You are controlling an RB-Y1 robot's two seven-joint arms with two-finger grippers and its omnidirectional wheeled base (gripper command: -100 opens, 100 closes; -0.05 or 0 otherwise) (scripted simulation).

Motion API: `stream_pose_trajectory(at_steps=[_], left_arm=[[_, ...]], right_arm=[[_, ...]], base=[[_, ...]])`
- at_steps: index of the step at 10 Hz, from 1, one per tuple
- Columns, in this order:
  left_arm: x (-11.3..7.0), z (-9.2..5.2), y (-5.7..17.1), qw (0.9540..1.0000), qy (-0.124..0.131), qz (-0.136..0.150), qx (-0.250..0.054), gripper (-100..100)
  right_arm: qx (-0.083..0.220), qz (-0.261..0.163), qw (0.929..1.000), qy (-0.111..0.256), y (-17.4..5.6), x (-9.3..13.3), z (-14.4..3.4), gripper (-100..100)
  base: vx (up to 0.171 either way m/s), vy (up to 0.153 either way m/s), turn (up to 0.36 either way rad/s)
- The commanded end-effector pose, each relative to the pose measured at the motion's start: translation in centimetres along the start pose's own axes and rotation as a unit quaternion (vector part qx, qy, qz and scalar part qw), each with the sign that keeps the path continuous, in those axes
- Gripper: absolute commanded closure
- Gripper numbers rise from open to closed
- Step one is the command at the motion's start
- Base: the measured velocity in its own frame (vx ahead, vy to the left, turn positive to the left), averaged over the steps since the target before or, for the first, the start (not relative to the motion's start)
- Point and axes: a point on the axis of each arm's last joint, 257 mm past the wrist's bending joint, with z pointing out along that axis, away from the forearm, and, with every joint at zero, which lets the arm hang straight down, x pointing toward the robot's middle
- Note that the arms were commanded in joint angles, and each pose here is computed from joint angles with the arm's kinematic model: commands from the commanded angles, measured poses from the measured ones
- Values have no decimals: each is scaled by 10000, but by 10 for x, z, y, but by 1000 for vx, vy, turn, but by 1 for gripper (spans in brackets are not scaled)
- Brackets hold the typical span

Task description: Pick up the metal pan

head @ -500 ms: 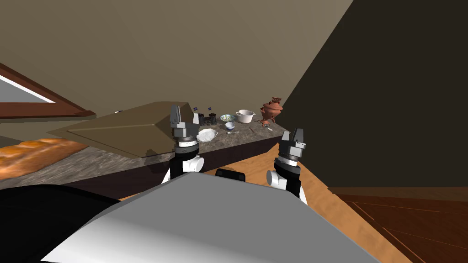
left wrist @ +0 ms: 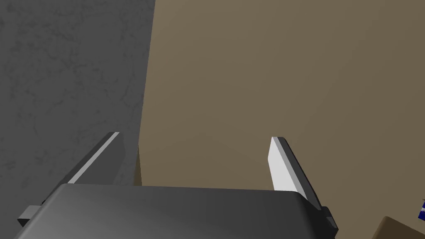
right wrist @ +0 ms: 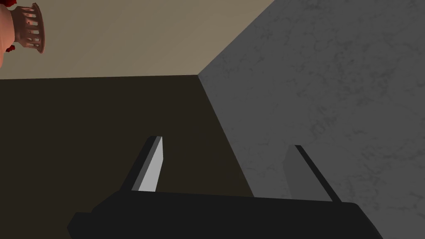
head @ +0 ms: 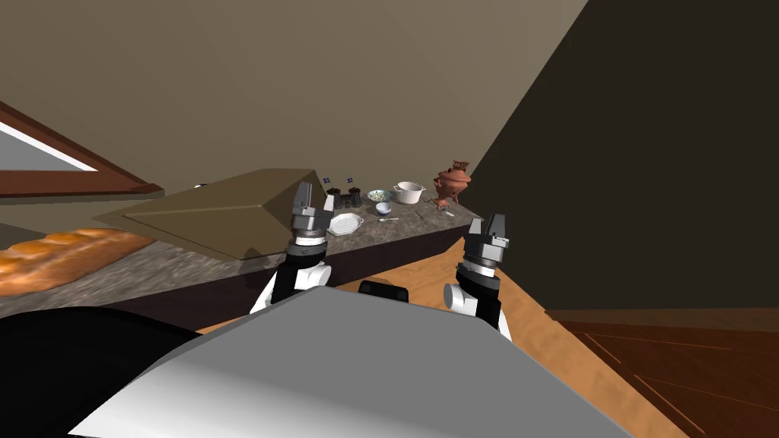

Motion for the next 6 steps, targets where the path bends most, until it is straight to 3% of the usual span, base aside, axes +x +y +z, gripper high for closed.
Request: stream_pose_trajectory(at_steps=[1, 3, 6], left_arm=[[-4, -8, 16, 9994, 128, 115, -315, -100], [-15, -19, 38, 9964, 191, 277, -772, -100], [-46, -43, 70, 9868, 106, 514, -1534, -100]], right_arm=[[0, 0, 10000, 0, 0, 0, 0, 0], [0, 0, 10000, 0, 0, 0, 0, 0], [0, 0, 10000, 0, 0, 0, 0, 0]], base=[[-67, 18, -1], [-79, 20, -11], [-71, 22, -42]])
